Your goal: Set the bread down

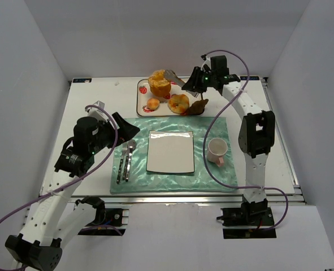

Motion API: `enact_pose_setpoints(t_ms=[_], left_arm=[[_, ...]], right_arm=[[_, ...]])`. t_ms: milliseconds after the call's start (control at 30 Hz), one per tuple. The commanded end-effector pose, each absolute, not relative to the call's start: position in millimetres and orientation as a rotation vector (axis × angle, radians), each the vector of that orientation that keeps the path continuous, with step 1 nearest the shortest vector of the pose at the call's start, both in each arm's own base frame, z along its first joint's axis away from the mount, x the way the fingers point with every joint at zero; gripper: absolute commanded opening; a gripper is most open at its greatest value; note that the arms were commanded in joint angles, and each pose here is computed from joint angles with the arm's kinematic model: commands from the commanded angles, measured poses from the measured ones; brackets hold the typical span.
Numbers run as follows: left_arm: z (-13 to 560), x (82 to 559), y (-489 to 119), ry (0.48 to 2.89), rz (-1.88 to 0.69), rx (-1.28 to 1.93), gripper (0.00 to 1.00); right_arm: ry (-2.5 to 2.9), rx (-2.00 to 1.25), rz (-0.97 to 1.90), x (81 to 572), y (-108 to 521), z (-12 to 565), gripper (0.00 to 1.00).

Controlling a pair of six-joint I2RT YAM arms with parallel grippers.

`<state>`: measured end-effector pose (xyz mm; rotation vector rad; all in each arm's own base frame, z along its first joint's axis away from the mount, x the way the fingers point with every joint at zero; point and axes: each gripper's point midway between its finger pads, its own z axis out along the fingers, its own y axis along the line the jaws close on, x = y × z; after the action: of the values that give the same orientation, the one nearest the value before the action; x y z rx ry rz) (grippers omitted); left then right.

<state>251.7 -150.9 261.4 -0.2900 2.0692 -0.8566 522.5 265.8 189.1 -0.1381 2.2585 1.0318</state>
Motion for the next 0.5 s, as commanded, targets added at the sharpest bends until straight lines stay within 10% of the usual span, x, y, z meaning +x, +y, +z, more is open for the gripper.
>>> enact_pose_setpoints(t_ms=[0, 467], left_arm=[[280, 248, -152, 2.021, -0.891, -0.278, 0.98], [292, 247, -148, 1.979, -0.874, -0.273, 0.98]], right_arm=[[2.028, -0.184, 1.098, 527, 263, 278, 0.00], [1.985, -0.437, 1.261, 419, 241, 313, 0.00]])
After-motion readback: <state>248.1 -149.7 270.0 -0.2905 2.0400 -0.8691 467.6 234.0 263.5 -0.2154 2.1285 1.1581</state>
